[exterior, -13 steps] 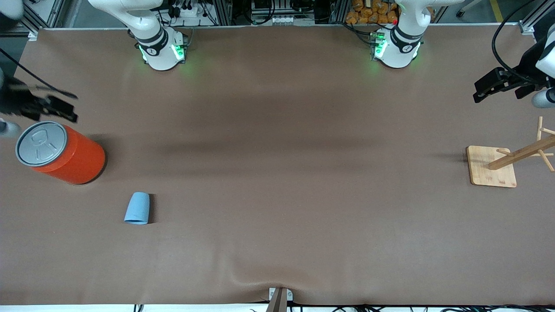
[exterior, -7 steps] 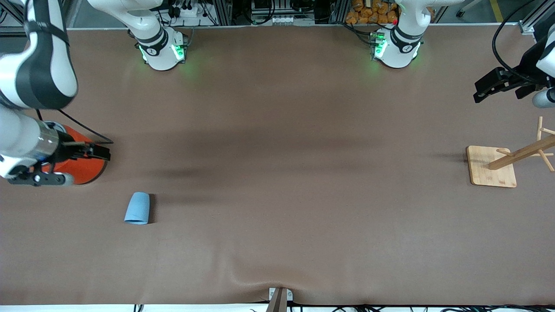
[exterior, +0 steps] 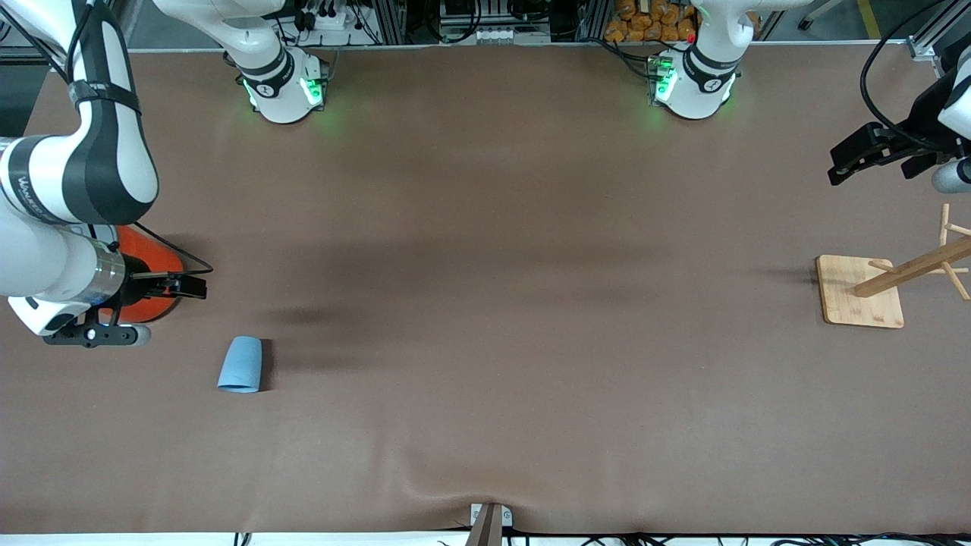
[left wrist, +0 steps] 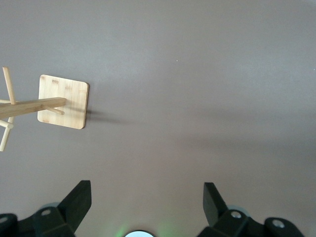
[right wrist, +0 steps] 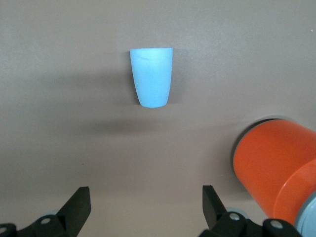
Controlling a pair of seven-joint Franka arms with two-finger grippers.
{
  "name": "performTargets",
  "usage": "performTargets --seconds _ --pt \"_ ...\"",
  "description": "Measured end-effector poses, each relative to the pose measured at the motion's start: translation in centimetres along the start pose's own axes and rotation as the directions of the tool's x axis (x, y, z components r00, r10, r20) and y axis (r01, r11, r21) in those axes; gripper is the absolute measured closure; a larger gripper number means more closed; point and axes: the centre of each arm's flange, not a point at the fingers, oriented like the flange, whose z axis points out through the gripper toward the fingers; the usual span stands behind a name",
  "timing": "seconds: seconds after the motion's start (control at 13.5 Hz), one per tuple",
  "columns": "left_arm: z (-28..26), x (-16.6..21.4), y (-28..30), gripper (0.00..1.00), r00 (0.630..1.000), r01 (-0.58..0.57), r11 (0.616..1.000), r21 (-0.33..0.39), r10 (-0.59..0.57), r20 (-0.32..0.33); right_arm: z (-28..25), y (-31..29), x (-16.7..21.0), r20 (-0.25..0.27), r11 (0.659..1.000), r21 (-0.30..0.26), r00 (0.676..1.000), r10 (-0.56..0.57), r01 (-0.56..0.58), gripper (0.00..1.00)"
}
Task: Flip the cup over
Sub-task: 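Lower the open right gripper over the light-blue cup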
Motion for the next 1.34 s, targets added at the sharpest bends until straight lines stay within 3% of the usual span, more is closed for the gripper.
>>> performTargets --seconds 0.67,0.96,1.19,1.34 --pt "0.2 0.2 0.0 0.0 1.0 0.0 1.0 0.0 0.0 0.002 2.3 0.0 1.1 0.014 1.0 0.0 1.0 0.003 -0.003 0.0" --pt "0.2 0.2 0.0 0.0 1.0 0.0 1.0 0.0 0.0 0.001 4.2 -0.3 1.3 0.047 0.997 0.071 0.999 0.01 -0.013 0.0" --pt "0.2 0.2 0.0 0.0 1.0 0.0 1.0 0.0 0.0 0.001 5.1 -0.3 1.2 0.064 0.996 0.086 0.998 0.009 -0.015 0.0" --pt "0.2 0.2 0.0 0.0 1.0 0.0 1.0 0.0 0.0 0.001 5.6 -0.6 1.4 0.042 0.996 0.089 0.999 0.007 -0.011 0.0"
